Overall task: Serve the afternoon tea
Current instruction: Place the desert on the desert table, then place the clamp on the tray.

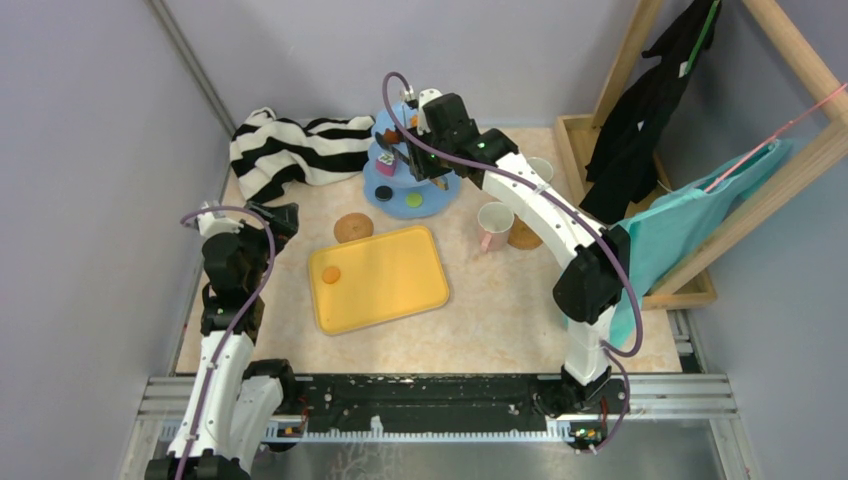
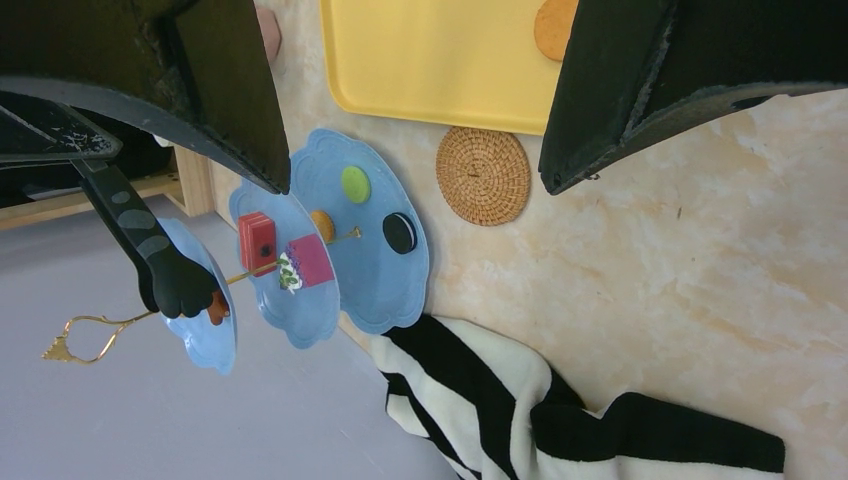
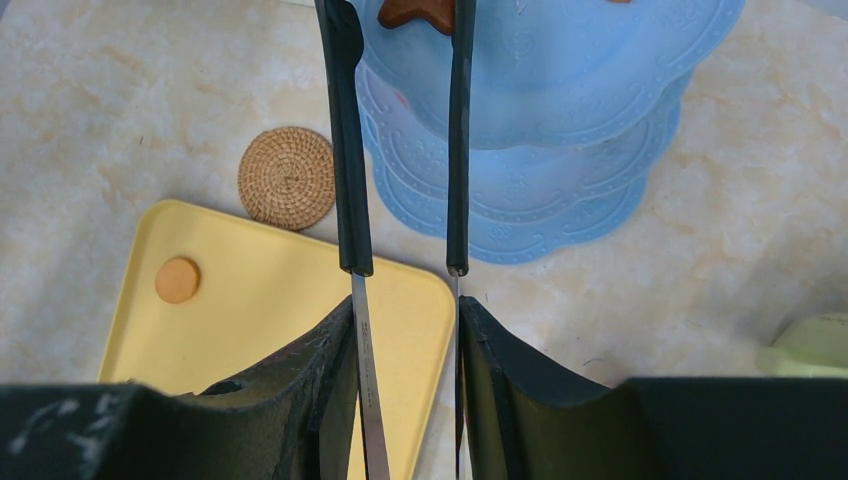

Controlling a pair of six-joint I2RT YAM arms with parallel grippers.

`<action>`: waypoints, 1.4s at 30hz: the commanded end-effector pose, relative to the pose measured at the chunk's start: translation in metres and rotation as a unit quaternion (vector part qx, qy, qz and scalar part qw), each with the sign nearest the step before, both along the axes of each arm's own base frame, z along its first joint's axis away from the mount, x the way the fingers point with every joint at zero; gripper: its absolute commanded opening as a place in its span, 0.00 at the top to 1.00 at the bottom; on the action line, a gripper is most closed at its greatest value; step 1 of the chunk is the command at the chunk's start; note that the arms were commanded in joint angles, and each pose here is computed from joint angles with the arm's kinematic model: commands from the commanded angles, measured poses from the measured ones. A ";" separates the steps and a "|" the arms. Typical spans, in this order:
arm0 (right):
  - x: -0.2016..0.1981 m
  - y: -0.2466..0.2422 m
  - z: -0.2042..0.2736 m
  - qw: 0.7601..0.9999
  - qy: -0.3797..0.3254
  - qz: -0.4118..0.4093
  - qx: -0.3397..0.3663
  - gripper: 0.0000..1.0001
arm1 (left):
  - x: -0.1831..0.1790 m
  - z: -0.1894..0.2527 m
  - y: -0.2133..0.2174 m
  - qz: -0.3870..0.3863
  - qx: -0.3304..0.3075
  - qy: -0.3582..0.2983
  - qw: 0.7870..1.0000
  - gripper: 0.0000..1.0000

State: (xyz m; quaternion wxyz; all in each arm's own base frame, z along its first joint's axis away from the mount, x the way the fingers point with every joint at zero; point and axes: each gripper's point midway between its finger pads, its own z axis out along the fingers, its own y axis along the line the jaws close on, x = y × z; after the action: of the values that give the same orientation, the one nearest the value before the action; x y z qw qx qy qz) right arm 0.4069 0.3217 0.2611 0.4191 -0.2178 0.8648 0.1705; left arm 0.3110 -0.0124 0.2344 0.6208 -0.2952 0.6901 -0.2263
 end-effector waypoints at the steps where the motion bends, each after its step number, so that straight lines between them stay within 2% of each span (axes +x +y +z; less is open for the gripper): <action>1: 0.003 -0.004 0.048 0.998 -0.054 -0.008 0.039 0.62 | 0.001 0.007 0.001 -0.004 0.006 -0.016 1.000 0.01; 14: -0.014 -0.007 0.071 0.995 -0.081 0.002 0.058 0.64 | 0.002 0.003 0.003 0.002 0.006 -0.010 1.000 0.01; 21: -0.050 0.017 0.067 0.994 -0.095 0.042 0.046 0.65 | 0.003 -0.004 0.005 0.006 0.003 0.002 1.000 0.01; 28: -0.103 0.046 0.032 0.992 -0.079 0.093 0.035 0.66 | 0.004 -0.007 0.007 0.010 0.000 0.010 1.000 0.01; 38: -0.187 0.080 -0.048 0.983 -0.009 0.182 0.029 0.66 | 0.004 -0.015 0.009 0.012 -0.013 0.020 1.000 0.01; 42: -0.207 0.087 -0.077 0.979 0.019 0.199 0.027 0.65 | 0.005 -0.015 0.010 0.011 -0.016 0.019 1.000 0.01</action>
State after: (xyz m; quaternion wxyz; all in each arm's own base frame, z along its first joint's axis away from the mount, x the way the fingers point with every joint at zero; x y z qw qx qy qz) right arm 0.2100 0.3870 0.1615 0.3383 -0.3835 0.8307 0.2201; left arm 0.3152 -0.0018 0.2221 0.6072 -0.3172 0.6953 -0.2174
